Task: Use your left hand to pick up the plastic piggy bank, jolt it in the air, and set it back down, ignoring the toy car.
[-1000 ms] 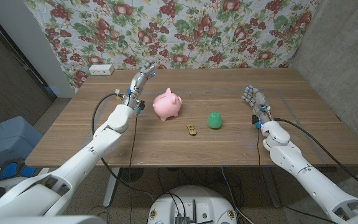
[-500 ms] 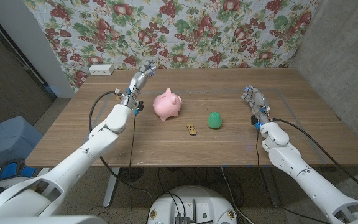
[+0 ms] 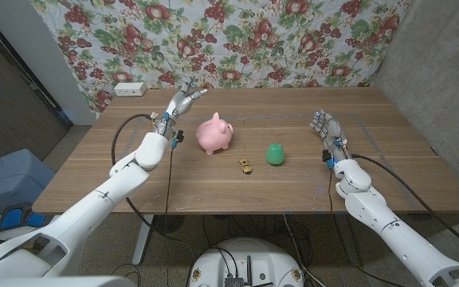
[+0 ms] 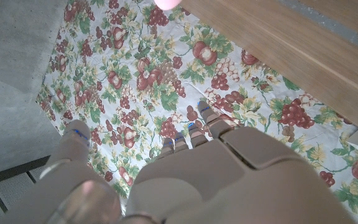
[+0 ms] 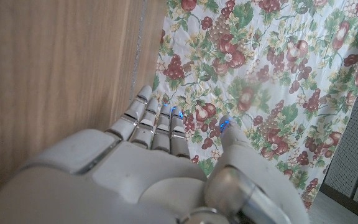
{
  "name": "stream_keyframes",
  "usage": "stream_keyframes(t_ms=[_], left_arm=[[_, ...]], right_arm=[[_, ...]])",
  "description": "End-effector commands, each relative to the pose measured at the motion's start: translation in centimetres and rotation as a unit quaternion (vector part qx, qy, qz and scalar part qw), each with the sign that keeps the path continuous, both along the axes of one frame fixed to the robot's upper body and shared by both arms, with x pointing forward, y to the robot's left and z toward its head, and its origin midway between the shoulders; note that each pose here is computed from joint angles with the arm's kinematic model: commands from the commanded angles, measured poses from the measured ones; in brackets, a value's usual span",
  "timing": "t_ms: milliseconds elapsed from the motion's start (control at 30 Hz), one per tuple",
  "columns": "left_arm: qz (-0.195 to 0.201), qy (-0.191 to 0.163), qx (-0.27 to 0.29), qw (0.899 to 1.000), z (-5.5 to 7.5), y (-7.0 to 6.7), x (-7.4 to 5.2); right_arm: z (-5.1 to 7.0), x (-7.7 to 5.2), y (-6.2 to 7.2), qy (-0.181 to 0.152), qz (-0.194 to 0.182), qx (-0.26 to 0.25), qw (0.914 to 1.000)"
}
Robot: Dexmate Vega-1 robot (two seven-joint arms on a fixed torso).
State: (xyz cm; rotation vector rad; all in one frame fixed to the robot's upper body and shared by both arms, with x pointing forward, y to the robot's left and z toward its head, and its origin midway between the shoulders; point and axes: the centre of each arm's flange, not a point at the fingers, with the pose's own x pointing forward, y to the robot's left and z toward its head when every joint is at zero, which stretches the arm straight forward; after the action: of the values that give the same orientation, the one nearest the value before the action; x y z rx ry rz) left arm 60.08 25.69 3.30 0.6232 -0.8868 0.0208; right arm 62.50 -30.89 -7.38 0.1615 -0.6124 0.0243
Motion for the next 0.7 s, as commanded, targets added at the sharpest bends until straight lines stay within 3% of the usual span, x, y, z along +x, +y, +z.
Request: stream_keyframes(t_ms=[33, 367, 700], left_arm=[[0.061, -0.024, 0.046, 0.997, 0.4, -0.8, -1.7], [0.110, -0.043, 0.076, 0.990, 0.5, -1.8, -2.9], [0.135, 0.006, 0.136, 0.981, 1.0, -2.7, -3.3]], right_arm=[[-0.5, -0.8, -0.1, -0.004, -0.003, 0.004, 1.0000], [-1.0, -1.6, -0.3, -0.007, -0.006, 0.008, 0.9999], [-1.6, -2.3, -0.4, -0.011, -0.006, 0.010, 0.9999]])
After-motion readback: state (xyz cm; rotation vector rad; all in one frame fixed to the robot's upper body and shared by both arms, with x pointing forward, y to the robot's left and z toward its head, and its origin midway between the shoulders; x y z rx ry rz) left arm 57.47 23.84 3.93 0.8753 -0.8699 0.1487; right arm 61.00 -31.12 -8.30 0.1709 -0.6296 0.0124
